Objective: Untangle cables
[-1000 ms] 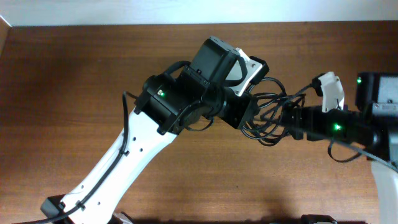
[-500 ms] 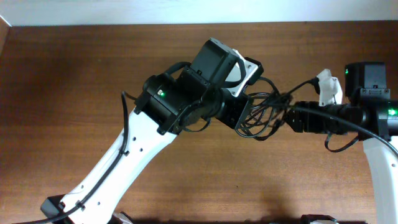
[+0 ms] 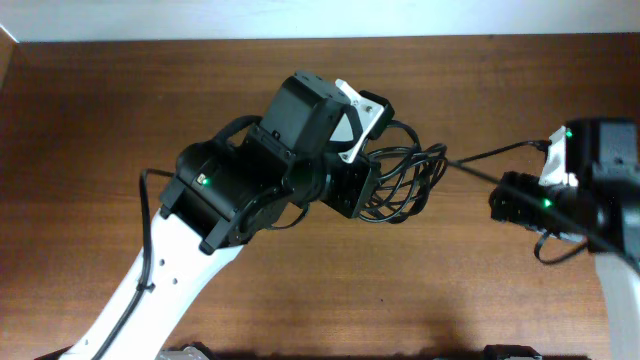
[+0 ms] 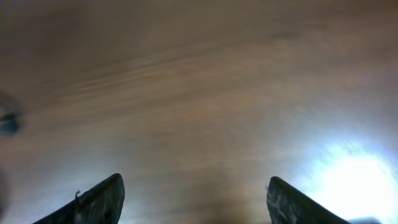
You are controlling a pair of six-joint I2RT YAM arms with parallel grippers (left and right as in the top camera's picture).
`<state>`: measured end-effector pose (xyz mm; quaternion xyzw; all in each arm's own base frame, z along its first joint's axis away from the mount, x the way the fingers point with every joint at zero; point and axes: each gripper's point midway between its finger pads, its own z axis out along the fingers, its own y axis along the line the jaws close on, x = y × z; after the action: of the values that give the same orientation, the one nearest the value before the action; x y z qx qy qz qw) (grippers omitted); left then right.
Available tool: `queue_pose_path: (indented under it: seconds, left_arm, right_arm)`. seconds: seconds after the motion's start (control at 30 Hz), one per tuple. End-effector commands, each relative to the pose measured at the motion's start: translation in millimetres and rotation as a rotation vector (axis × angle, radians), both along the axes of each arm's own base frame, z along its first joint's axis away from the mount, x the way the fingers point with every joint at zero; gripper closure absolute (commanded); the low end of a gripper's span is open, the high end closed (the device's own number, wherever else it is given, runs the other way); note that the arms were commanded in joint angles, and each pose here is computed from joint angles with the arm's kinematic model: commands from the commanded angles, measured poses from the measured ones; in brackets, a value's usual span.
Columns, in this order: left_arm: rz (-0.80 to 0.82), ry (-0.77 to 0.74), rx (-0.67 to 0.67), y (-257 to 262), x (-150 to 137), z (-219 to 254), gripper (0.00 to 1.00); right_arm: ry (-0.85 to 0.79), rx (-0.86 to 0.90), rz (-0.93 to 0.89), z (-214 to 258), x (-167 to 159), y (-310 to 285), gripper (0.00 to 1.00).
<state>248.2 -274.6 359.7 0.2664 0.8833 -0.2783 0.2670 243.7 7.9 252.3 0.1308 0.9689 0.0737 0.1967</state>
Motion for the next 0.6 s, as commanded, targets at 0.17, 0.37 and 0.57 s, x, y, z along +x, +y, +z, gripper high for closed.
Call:
queue_pose_path:
  seconds: [0.17,0.37,0.57]
  left_arm:
    - [-0.016,0.021,-0.069,-4.6,-7.3,13.5,1.00]
    - [-0.112,0.056,-0.131,-21.2,-26.1,20.7,1.00]
    - [-0.181,0.058,-0.131,-36.6,-46.5,20.8,1.00]
  right_arm:
    - [-0.380,0.190,0.406,74.0,-32.1,65.0,0.21]
    - [-0.454,0.187,0.407,87.7,-30.7,66.1,0.21]
    - [-0.445,0.140,0.346,84.4,-20.0,54.4,0.21]
